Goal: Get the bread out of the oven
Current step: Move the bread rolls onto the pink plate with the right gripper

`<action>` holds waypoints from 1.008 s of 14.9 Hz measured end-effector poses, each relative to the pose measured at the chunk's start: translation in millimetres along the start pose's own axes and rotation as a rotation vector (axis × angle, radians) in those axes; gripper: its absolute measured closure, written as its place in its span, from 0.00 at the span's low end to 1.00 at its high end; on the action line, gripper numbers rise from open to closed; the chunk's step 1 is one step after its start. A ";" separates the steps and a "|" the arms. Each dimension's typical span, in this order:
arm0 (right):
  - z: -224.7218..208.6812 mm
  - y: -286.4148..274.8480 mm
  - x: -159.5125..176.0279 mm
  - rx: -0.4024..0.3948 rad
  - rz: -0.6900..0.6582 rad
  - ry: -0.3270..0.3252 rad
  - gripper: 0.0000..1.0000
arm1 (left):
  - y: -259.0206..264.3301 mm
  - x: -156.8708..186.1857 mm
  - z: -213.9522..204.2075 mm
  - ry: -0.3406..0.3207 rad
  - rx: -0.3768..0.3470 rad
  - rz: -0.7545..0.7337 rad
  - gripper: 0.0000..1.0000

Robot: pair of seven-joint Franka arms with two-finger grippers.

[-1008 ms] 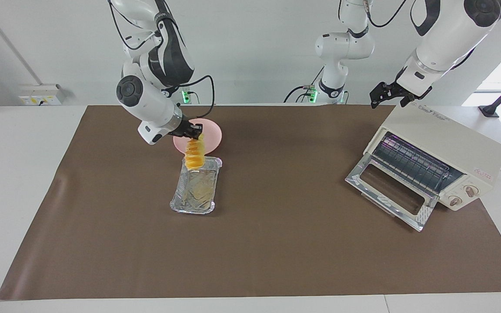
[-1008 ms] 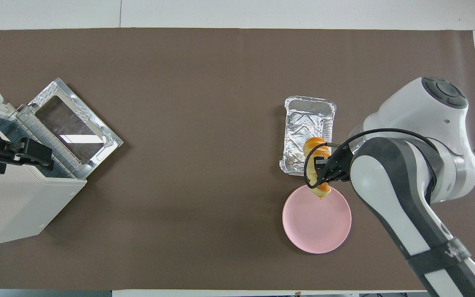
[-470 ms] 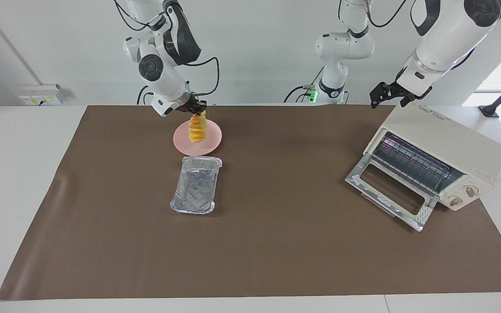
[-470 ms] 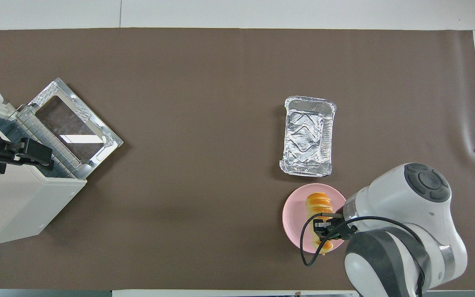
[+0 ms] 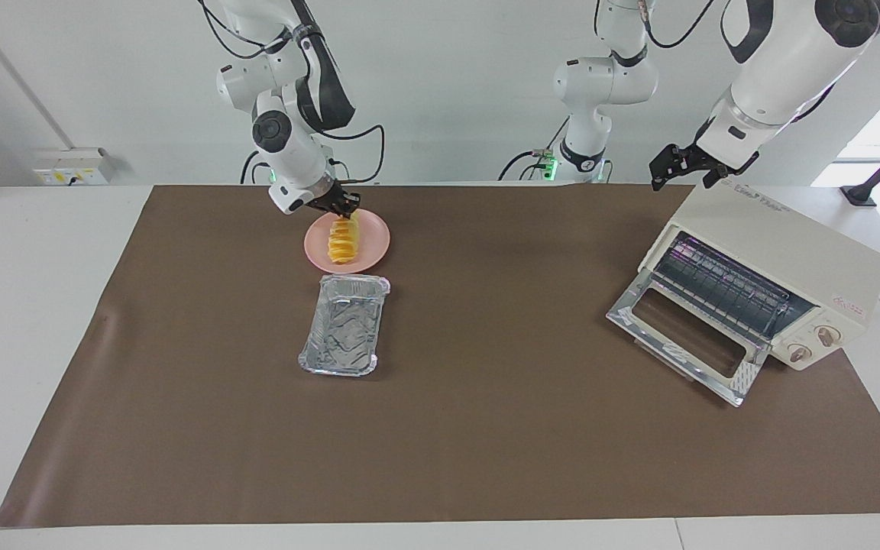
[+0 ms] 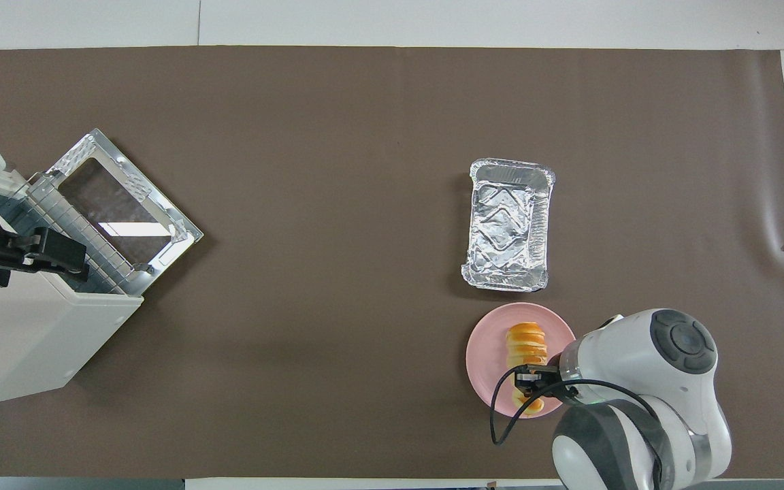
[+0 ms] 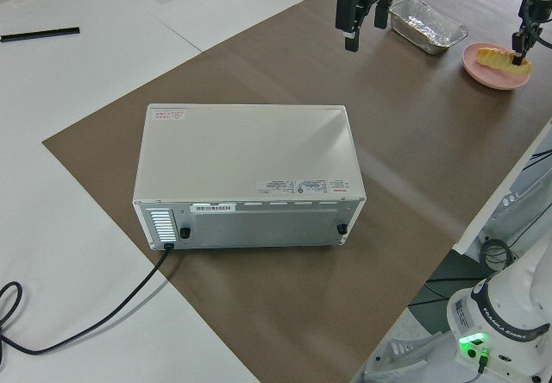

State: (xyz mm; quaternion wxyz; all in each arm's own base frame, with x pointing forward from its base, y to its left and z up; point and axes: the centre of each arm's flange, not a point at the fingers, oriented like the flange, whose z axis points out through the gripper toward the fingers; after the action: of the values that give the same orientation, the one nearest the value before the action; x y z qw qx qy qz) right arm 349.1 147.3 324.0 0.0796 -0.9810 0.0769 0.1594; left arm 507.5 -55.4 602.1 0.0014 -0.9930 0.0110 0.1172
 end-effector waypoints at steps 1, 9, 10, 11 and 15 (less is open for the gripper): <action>3.2 -2.7 0.0 -0.004 -0.006 0.000 0.91 | 0.0 0.0 0.0 0.000 0.000 0.000 0.00; -1.2 -9.4 13.0 0.001 -0.004 0.024 0.34 | 0.0 0.0 0.0 0.000 0.000 0.000 0.00; -18.0 -13.8 17.6 0.013 -0.006 0.029 0.24 | 0.0 0.0 0.0 0.000 0.000 0.000 0.00; -39.8 -17.4 22.7 0.024 -0.007 0.033 0.14 | 0.0 0.0 0.0 0.000 0.000 0.000 0.00; -145.5 -20.6 39.9 -0.003 -0.039 0.142 0.00 | 0.0 0.0 0.0 0.000 0.000 0.000 0.00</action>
State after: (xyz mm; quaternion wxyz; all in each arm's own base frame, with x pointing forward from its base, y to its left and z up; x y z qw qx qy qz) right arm 433.9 136.1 450.0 0.0753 -0.9913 0.0630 0.0878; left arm 507.5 -55.4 602.1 0.0014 -0.9930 0.0110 0.1172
